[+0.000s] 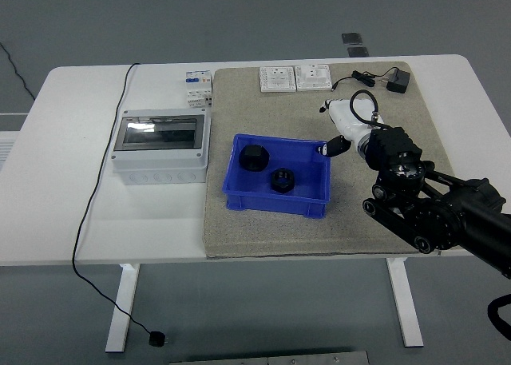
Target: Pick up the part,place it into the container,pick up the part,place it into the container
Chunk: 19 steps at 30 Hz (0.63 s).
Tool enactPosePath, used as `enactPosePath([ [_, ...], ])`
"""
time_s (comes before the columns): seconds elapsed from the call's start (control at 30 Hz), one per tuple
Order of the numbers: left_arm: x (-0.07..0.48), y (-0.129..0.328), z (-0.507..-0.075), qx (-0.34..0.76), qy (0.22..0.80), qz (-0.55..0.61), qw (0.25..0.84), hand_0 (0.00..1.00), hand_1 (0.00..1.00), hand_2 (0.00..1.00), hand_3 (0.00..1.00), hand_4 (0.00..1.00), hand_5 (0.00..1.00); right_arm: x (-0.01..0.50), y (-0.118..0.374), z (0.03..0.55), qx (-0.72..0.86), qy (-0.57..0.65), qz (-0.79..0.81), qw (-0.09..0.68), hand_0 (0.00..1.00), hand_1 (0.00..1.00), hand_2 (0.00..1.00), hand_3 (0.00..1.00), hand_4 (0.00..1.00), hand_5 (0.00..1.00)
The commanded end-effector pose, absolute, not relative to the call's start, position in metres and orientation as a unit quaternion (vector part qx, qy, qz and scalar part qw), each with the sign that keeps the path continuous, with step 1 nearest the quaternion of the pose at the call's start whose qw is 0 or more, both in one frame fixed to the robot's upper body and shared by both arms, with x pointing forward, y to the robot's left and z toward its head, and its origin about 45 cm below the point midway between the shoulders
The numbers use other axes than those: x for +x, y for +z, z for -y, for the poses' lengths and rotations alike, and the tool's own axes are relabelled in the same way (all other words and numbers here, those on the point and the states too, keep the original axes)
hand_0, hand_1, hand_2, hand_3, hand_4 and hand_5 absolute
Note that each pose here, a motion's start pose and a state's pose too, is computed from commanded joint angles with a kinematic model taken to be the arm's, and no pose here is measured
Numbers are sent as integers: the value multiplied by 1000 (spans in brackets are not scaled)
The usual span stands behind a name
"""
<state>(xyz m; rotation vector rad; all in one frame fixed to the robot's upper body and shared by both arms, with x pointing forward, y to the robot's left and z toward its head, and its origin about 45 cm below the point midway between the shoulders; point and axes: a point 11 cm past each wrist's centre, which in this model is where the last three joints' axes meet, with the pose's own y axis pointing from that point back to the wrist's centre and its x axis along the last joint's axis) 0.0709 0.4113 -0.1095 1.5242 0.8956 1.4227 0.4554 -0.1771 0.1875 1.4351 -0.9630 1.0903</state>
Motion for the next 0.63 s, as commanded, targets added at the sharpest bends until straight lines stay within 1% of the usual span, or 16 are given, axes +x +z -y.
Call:
enactPosePath([
  [0.03, 71, -110, -411, 609, 568, -358, 423, 707, 566, 514, 525, 550, 490, 456, 188, 177, 599, 456, 402, 521, 322, 629, 757, 784, 847, 250],
  [0.63, 71, -110, -410, 609, 568, -357, 423, 707, 566, 513, 526, 550, 490, 462, 187, 178, 597, 451, 410, 522, 320, 625, 755, 775, 843, 248],
])
